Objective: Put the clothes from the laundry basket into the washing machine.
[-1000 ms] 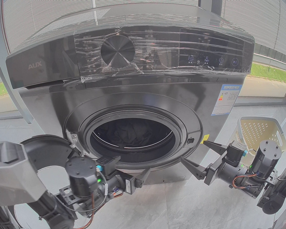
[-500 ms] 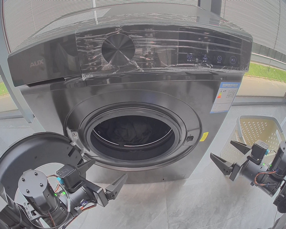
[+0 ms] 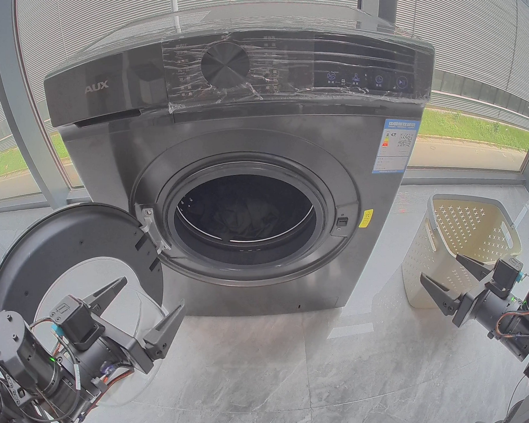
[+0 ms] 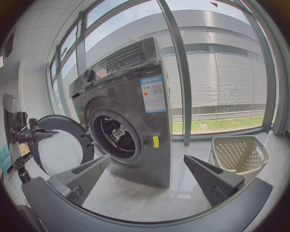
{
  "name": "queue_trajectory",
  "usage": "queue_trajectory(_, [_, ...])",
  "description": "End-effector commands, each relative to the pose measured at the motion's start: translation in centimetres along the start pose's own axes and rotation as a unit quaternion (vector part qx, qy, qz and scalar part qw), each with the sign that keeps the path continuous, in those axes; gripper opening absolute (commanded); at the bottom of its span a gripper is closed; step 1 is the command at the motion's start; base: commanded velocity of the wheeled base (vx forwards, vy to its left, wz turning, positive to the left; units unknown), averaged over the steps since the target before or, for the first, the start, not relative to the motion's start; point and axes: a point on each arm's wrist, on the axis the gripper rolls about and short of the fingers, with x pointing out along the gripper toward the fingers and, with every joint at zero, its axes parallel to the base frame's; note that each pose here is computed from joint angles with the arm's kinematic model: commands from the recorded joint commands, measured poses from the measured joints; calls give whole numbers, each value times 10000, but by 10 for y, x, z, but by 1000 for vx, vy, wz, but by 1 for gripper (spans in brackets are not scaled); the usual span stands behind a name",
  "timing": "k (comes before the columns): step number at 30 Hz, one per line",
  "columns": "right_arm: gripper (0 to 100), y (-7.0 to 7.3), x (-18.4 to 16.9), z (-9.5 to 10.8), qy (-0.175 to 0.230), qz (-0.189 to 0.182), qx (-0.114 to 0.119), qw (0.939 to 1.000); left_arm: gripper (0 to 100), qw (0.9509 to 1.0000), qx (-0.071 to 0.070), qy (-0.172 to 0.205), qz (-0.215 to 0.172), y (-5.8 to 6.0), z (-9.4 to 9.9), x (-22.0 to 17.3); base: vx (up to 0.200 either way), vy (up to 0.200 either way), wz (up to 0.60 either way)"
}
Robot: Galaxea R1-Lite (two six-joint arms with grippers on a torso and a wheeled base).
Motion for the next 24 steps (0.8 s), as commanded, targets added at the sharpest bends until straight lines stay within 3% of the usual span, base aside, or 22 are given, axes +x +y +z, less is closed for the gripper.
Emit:
queue_trajectory(1, [100, -8, -28, 4, 153, -233, -60, 9996, 100, 9993, -13, -238, 278, 14, 10, -17, -200, 0, 0])
queue_trajectory(4, [100, -8, -42, 3, 305, -257, -47, 9992, 100, 9992, -35, -269, 277, 15, 13, -24, -200, 0, 0])
queue_trajectory(10, [100, -10, -79, 5, 221, -383, -37, 9990, 100, 9993, 27, -164, 342, 20, 16, -46, -200, 0, 0])
queue_trajectory(14, [100, -13, -101, 2, 159, -577, -59, 9982, 100, 9992, 6, -188, 364, 23, 18, -64, 0, 0, 0])
queue_trajectory(19, [100, -13, -135, -4, -255, -795, -102, 9965, 100, 9992, 43, -194, 349, 30, 13, -99, 0, 0, 0])
queue_trajectory(24, [100, -10, -164, -18, -620, -869, -103, 9942, 100, 9972, 1, -187, 724, 39, 2, -129, 0, 0, 0])
